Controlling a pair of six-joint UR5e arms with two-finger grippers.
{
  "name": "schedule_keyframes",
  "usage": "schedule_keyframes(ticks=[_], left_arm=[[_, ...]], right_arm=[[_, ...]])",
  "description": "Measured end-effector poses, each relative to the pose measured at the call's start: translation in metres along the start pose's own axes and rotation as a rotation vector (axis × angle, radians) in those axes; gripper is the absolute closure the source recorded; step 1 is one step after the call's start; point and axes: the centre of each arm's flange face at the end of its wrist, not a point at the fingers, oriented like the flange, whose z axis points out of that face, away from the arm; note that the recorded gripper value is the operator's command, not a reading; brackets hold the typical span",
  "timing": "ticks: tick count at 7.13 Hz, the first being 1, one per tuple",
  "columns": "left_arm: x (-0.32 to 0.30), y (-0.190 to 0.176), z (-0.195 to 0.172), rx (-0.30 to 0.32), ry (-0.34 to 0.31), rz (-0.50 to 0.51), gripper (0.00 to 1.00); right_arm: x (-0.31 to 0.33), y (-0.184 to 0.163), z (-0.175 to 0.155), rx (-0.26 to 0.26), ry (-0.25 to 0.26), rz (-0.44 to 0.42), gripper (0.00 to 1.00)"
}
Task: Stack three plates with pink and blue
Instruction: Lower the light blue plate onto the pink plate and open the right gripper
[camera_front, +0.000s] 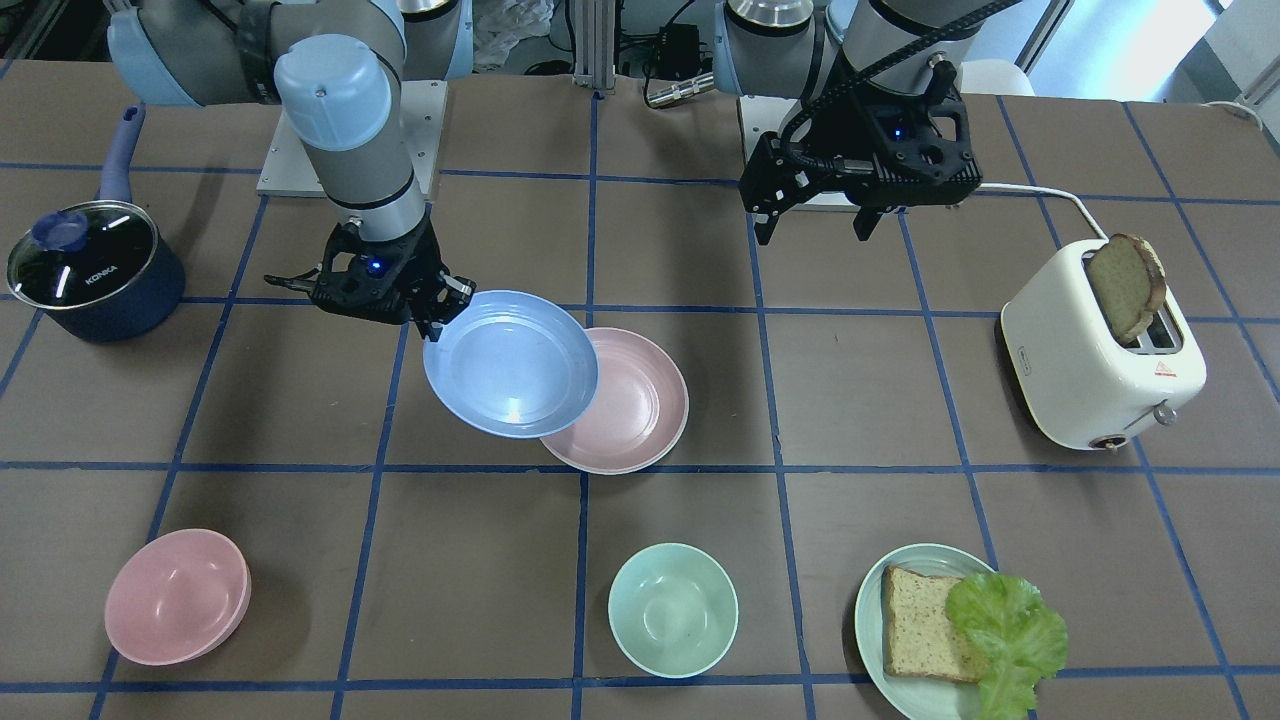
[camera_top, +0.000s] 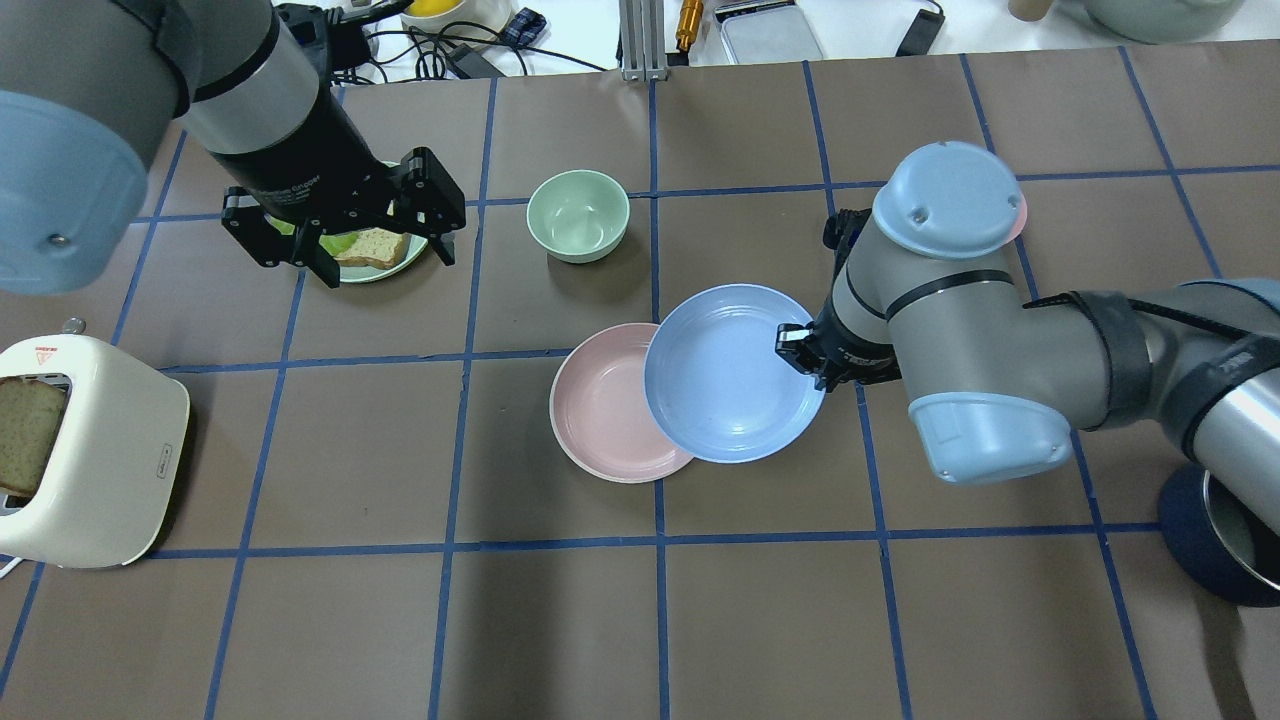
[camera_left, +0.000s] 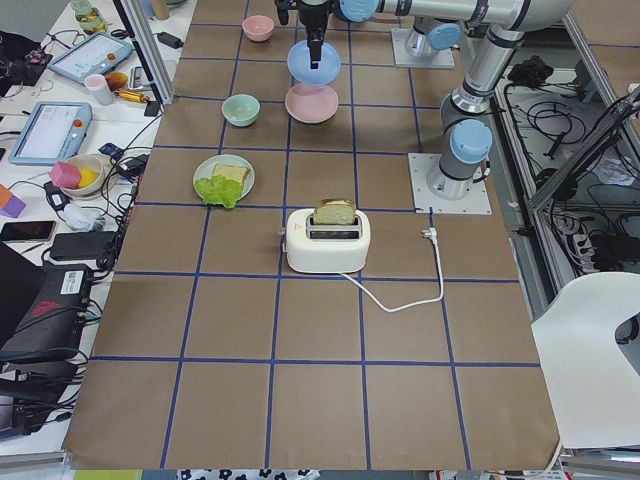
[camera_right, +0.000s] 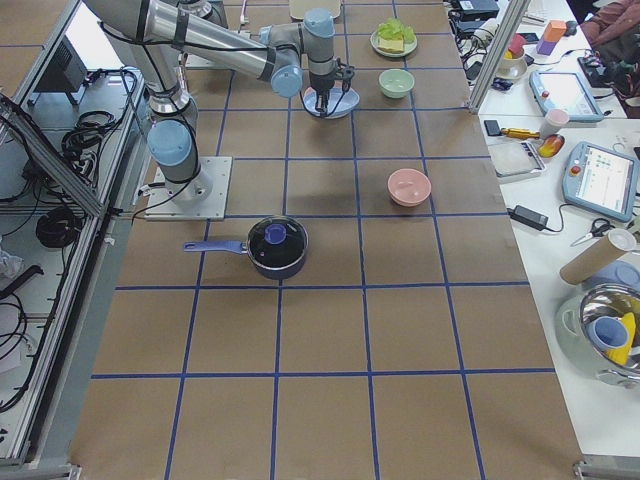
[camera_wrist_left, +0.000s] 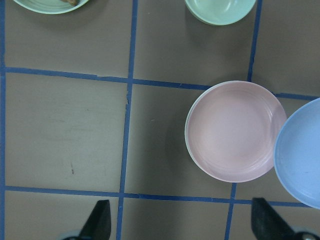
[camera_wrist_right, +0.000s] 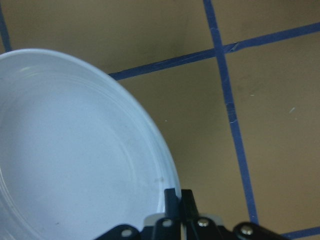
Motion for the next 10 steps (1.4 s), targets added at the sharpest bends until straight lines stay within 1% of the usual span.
schedule_keyframes(ticks=[2,4,6,7,8,10], left_arm=[[-0.002,-0.007,-0.008,-0.009,-0.028,0.018,0.0],[-0.004,-0.009,-0.009,-0.01,-0.03,0.026,0.0],[-0.005,-0.009,-0.007,-0.012,-0.029,0.015,0.0],[-0.005,-0.009,-0.007,-0.013,-0.029,0.014,0.0],[-0.005,-0.009,-0.007,-0.013,-0.028,0.014,0.0],[-0.005,-0.008,-0.008,-0.011,-0.027,0.014,0.0]], right_arm=[[-0.031,0.008,0.017,-0.007,-0.056,-0.027,1.0],[-0.044,0.011,0.027,-0.026,-0.105,-0.036,1.0],[-0.048,0.01,0.035,-0.028,-0.12,-0.045,1.0],[-0.05,0.009,0.041,-0.038,-0.127,-0.047,1.0],[-0.053,0.006,0.047,-0.037,-0.146,-0.046,1.0],[-0.057,0.003,0.05,-0.014,-0.175,-0.049,1.0]])
